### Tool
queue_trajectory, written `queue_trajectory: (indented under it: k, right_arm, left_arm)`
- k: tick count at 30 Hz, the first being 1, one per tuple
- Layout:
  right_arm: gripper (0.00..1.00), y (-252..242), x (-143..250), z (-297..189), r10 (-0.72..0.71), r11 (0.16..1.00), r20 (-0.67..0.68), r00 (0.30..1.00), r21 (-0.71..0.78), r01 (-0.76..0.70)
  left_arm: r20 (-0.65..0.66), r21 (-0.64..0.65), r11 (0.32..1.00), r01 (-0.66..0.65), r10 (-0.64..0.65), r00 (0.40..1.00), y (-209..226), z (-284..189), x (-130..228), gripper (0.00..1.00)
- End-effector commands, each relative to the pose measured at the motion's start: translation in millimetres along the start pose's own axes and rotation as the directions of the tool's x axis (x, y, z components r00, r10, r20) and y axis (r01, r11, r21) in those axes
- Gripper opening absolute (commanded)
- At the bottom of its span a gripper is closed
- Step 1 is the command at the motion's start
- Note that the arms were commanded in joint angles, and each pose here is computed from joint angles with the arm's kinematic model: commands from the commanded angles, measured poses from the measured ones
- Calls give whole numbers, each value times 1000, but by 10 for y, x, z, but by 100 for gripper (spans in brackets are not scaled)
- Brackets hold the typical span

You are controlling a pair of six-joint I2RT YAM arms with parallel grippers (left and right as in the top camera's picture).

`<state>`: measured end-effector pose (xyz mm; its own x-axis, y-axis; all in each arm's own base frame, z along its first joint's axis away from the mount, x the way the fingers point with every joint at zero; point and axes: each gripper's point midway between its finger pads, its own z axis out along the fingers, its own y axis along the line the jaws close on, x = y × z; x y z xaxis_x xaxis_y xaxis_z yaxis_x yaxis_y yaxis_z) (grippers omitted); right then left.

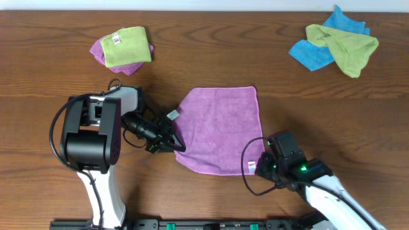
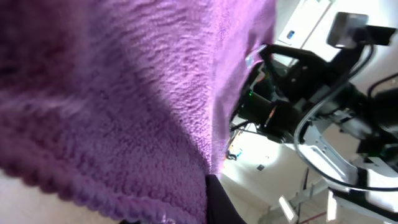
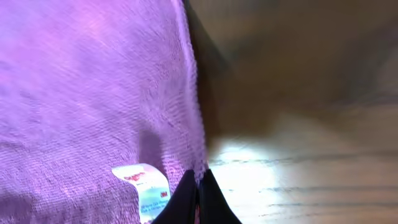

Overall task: Fold the cloth
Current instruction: 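Lift the cloth with both grippers and stretch it taut toward the far edge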

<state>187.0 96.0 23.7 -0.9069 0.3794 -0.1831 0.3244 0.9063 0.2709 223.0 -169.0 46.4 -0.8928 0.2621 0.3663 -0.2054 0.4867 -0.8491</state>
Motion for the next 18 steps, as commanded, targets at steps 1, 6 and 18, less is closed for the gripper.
queue_trajectory:
  k: [1,6,18]
  right_arm:
    - [1,77,-286,-259,-47,999,126,991,6,47]
    - [1,205,-353,-423,-49,997,160,986,-49,58]
    - [1,498,-986,-551,-162,979,434,886,-41,199]
  left_arm:
    - [29,12,998,-60,60,998,-134,-63,31,6]
    - [65,6,997,-77,76,995,-272,-141,42,6]
    - [289,-57,994,-93,106,951,-336,-333,-568,6]
